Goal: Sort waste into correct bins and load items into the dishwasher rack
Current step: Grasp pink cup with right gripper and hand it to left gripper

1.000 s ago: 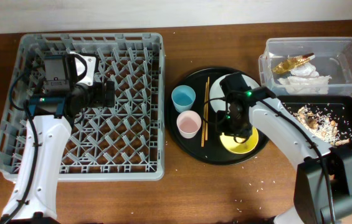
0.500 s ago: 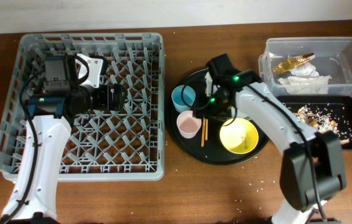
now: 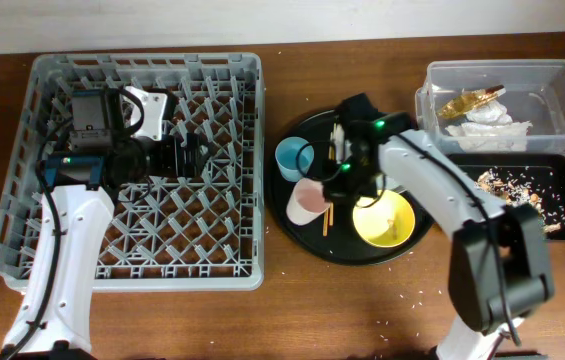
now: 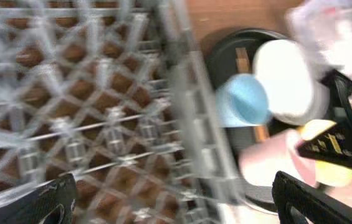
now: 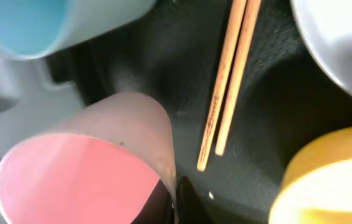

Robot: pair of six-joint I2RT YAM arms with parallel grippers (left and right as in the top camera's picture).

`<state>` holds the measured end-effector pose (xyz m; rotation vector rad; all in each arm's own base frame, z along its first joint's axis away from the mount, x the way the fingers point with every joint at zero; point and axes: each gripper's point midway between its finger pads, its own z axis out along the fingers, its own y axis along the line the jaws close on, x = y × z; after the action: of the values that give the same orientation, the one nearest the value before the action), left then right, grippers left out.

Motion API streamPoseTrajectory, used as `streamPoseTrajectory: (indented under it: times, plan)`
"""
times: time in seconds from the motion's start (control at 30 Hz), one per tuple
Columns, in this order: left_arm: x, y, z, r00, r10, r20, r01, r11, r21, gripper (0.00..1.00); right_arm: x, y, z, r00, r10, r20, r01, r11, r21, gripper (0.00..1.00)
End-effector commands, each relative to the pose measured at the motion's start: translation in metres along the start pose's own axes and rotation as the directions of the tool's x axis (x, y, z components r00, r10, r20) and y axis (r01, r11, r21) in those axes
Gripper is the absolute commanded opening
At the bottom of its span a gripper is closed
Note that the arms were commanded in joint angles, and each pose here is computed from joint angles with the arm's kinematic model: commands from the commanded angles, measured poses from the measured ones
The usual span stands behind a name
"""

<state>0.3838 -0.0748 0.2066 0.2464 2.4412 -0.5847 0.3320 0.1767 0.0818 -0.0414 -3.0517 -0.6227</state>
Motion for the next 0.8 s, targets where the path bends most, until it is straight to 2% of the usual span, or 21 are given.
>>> streamPoseTrajectory:
  times: [0.0, 0.1, 0.13, 0.2, 0.27, 0.33, 0.47, 0.67, 0.77]
  plan:
    - [-0.007, -0.047, -0.002, 0.996, -0.086, -0.012, 0.085, 0.949, 0.303, 0.99, -0.011, 0.016, -0.077, 0.986, -0.054, 0.16, 0.089, 0.97, -0.225, 0.04]
    - [-0.005, -0.08, -0.001, 0.991, -0.116, -0.071, 0.136, 0.821, 0.555, 0.99, -0.03, 0.034, -0.129, 0.95, -0.073, 0.302, 0.217, 0.853, -0.475, 0.04]
    - [-0.008, -0.091, -0.004, 0.989, -0.119, -0.085, 0.145, 0.736, 0.661, 0.99, -0.036, 0.047, -0.147, 0.933, -0.092, 0.347, 0.289, 0.766, -0.574, 0.04]
    - [-0.012, -0.103, -0.009, 0.989, -0.117, -0.095, 0.147, 0.597, 0.789, 0.99, -0.039, 0.062, -0.156, 0.918, -0.124, 0.377, 0.355, 0.683, -0.639, 0.04]
    - [-0.015, -0.108, -0.014, 0.988, -0.116, -0.106, 0.148, 0.459, 0.876, 0.99, -0.04, 0.077, -0.154, 0.91, -0.152, 0.387, 0.386, 0.652, -0.652, 0.04]
    - [-0.01, -0.106, -0.003, 0.98, -0.131, -0.15, 0.194, 0.45, 0.872, 0.99, -0.037, 0.099, -0.147, 0.893, -0.202, 0.402, 0.434, 0.624, -0.65, 0.04]
    - [-0.006, -0.119, 0.001, 0.98, -0.103, -0.169, 0.197, 0.436, 0.878, 0.99, -0.045, 0.122, -0.126, 0.896, -0.192, 0.4, 0.414, 0.685, -0.599, 0.04]
    - [-0.001, -0.131, 0.003, 0.98, -0.077, -0.183, 0.198, 0.422, 0.885, 0.99, -0.041, 0.153, -0.092, 0.91, -0.225, 0.349, 0.405, 0.665, -0.627, 0.04]
    - [-0.001, -0.131, 0.003, 0.98, -0.077, -0.182, 0.197, 0.423, 0.884, 0.89, -0.037, 0.157, -0.083, 0.917, -0.233, 0.324, 0.393, 0.667, -0.632, 0.04]
